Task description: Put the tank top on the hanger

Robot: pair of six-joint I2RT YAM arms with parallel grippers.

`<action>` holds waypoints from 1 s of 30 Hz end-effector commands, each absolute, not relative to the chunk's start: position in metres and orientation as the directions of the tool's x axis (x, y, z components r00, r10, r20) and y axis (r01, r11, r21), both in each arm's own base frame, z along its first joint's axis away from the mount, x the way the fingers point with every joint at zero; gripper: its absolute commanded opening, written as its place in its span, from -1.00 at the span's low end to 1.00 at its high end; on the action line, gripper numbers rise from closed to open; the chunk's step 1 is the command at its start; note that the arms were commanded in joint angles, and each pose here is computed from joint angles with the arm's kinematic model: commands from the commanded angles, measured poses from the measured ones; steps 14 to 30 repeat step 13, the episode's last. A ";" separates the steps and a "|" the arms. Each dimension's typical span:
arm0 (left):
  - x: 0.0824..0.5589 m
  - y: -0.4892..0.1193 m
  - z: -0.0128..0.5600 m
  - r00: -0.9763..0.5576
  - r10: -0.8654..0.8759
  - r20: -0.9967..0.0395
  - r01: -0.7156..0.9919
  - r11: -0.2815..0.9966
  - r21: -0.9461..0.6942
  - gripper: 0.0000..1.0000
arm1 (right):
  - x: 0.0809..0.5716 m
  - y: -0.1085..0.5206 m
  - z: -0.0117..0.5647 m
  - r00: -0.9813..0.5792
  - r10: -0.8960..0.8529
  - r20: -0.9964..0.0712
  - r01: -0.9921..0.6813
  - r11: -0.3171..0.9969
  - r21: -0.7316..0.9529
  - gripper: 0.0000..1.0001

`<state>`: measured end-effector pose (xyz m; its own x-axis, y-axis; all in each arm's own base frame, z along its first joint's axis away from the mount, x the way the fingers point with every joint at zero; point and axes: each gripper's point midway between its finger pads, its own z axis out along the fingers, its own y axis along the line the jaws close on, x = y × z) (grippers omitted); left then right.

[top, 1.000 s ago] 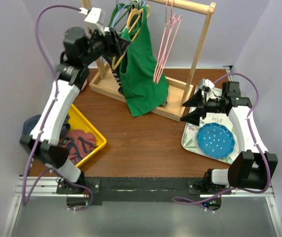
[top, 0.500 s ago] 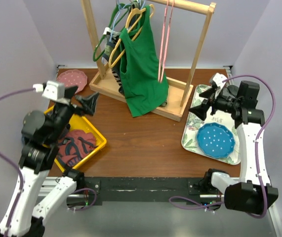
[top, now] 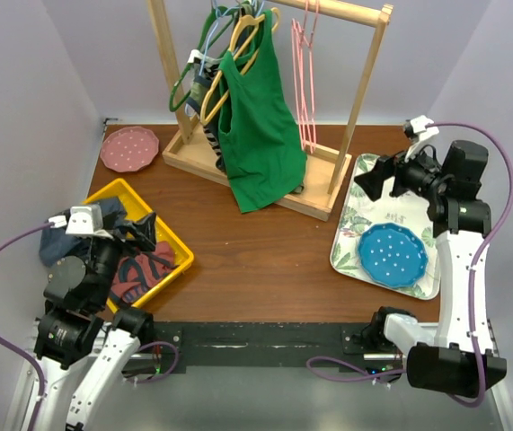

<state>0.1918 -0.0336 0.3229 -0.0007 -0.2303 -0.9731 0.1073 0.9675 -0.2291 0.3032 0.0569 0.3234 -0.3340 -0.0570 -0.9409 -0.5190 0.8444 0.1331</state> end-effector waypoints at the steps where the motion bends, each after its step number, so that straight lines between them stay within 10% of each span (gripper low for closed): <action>1: 0.190 -0.026 0.324 0.010 -0.258 -0.966 0.066 0.964 -0.257 1.00 | 0.301 0.049 0.365 -0.259 0.000 -0.966 -0.439 0.891 0.118 0.97; 30: 0.179 -0.025 0.336 0.033 -0.274 -0.961 0.084 0.959 -0.270 1.00 | 0.293 0.050 0.371 -0.233 -0.034 -0.972 -0.456 0.887 0.078 0.97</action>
